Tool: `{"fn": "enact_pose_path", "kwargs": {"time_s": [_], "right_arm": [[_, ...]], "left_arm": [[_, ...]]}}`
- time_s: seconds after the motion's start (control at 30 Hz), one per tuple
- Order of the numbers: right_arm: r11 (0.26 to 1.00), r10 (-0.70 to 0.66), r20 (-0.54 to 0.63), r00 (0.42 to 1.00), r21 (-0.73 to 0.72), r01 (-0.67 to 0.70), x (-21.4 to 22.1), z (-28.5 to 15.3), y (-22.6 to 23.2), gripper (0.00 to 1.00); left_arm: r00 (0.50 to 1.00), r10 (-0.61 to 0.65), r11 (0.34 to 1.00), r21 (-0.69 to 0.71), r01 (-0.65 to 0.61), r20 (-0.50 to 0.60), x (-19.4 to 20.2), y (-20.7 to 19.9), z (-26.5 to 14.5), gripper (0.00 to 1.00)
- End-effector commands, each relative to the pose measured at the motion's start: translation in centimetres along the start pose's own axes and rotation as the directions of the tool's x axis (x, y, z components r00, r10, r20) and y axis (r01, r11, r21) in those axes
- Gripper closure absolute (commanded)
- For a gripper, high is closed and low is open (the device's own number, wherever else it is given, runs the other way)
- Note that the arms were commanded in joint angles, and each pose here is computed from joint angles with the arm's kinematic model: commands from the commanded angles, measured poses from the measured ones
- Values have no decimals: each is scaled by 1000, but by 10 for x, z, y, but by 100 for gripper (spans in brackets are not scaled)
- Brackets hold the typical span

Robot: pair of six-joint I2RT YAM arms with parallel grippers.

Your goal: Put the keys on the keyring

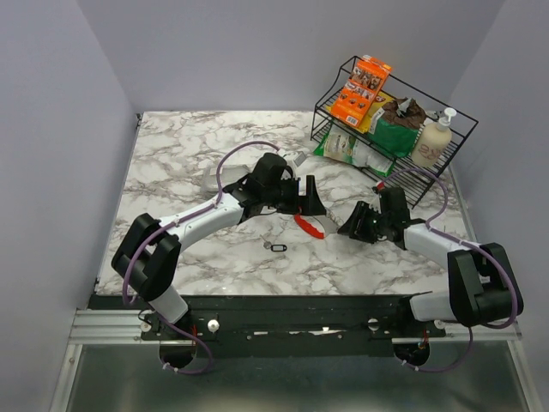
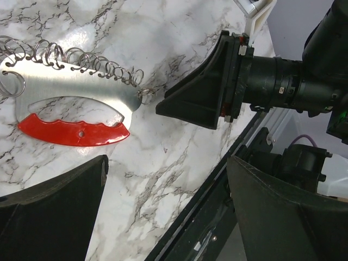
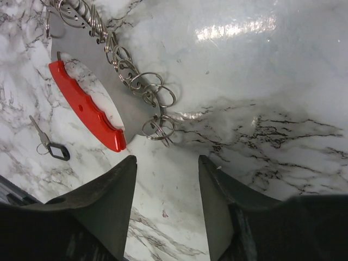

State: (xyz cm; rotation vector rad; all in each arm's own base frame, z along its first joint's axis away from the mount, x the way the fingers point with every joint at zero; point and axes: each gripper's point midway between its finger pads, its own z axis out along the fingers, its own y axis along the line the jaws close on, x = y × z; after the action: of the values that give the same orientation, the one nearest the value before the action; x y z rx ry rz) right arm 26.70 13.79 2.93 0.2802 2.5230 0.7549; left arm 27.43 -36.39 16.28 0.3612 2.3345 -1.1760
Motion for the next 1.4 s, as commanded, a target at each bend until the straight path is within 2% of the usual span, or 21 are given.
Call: {"fn": "enact_pose_path", "kwargs": {"time_s": [0.0,0.23,0.3,0.4,0.57,0.83,1.0,1.37], "right_arm": [[999,29,31,999,-25,-28,-15,4,8,45],[999,38,19,999,-3,-38,-14,11,2,53],[999,31,32,999,-13,-31,-19,14,3,61],[999,39,21,999,-15,-39,-17,19,2,65],[999,48,19,999,-20,-47,-15,21,1,69],[998,10,32,999,-58,-8,-18,18,8,86],[995,-23,30,999,-92,26,-18,11,17,91],[966,-170,46,984,-191,176,-27,-12,45,95]], "left_arm": [[1000,12,999,48,-13,20,0,-8,-8,1],[1000,-8,998,58,7,13,5,-6,-5,1],[1000,-18,998,58,18,10,6,-5,-4,1],[999,-32,998,55,32,-1,10,-3,-3,1],[1000,-29,998,65,28,10,9,-4,-2,1],[1000,-29,998,62,28,9,8,-3,0,1],[1000,-17,998,54,16,13,5,-3,0,1],[996,29,998,47,-32,83,-25,-9,-12,1]]}}
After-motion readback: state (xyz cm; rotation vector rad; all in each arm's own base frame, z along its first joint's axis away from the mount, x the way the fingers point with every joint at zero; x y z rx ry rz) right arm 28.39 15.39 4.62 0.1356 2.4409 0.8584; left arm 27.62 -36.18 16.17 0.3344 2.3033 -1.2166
